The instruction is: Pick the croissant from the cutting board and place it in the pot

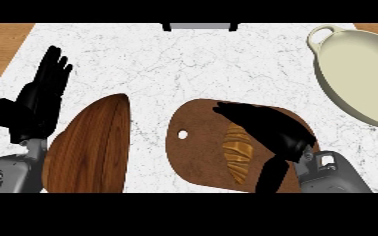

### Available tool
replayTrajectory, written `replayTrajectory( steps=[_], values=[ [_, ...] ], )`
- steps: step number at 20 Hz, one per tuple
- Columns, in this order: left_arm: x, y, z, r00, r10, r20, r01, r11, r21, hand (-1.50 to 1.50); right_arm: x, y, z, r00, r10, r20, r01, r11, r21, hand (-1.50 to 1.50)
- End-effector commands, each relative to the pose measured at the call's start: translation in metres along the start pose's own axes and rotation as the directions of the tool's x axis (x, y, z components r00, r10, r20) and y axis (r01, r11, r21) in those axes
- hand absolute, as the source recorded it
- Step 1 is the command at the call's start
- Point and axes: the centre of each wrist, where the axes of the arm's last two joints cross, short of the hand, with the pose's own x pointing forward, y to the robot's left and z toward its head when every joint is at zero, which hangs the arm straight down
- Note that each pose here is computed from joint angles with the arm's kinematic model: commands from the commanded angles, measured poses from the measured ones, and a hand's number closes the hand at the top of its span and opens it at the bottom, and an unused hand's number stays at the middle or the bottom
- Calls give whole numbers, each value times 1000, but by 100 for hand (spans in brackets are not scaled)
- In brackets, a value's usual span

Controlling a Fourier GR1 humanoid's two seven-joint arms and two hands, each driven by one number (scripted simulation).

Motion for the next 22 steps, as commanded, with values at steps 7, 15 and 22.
replayTrajectory(
  steps=[7, 15, 22],
  values=[
    [0, 3, -8, 1000, -3, 0, 3, 1000, 1, 0, -9, 31, -17, 999, 23, -31, -23, 1000, 12, -150],
    [-1, -3, 0, 1000, 0, -3, 0, 1000, 11, 0, -24, 36, -20, 995, 41, -91, -42, 999, -7, -150],
    [-17, -6, -9, 1000, -7, -1, 7, 1000, -4, 0, -34, 48, -45, 995, 52, -80, -51, 999, 12, -150]
  ],
)
